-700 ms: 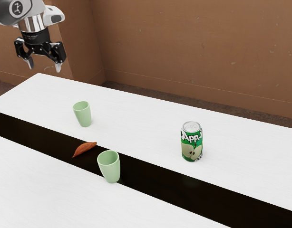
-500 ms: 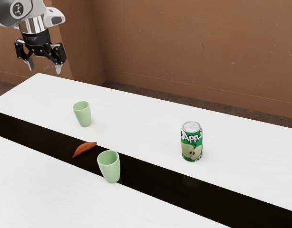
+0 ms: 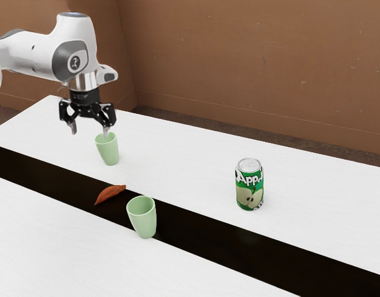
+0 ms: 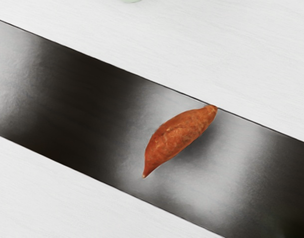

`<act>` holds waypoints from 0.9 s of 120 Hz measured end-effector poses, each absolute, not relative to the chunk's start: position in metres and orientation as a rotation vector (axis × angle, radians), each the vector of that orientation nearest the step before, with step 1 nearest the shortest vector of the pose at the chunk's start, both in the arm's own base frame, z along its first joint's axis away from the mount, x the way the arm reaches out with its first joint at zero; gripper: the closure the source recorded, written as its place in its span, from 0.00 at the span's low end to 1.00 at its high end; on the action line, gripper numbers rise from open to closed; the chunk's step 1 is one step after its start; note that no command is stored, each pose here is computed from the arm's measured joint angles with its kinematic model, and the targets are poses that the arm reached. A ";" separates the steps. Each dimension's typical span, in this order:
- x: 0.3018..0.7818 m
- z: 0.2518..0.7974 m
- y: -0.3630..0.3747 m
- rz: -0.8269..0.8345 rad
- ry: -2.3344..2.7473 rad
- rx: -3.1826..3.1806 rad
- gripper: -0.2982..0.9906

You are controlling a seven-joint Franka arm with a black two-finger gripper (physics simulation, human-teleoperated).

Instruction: Place the left cup onto the right cup

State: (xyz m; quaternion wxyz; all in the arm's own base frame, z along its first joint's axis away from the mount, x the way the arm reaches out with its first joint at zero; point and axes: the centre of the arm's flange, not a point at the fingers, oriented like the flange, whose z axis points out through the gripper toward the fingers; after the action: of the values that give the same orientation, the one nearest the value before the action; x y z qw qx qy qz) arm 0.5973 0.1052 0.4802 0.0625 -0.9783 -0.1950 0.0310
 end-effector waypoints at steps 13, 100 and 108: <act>0.608 0.443 0.114 0.127 -0.639 -2.976 0.23; 0.709 0.360 0.166 -0.102 -0.562 -3.027 0.23; 0.717 0.359 0.171 -0.123 -0.537 -3.033 0.23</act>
State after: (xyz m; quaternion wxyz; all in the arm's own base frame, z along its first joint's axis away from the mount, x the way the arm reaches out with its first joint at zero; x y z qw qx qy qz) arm 0.7167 0.1710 0.3585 0.0295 -0.9835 -0.1742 -0.0400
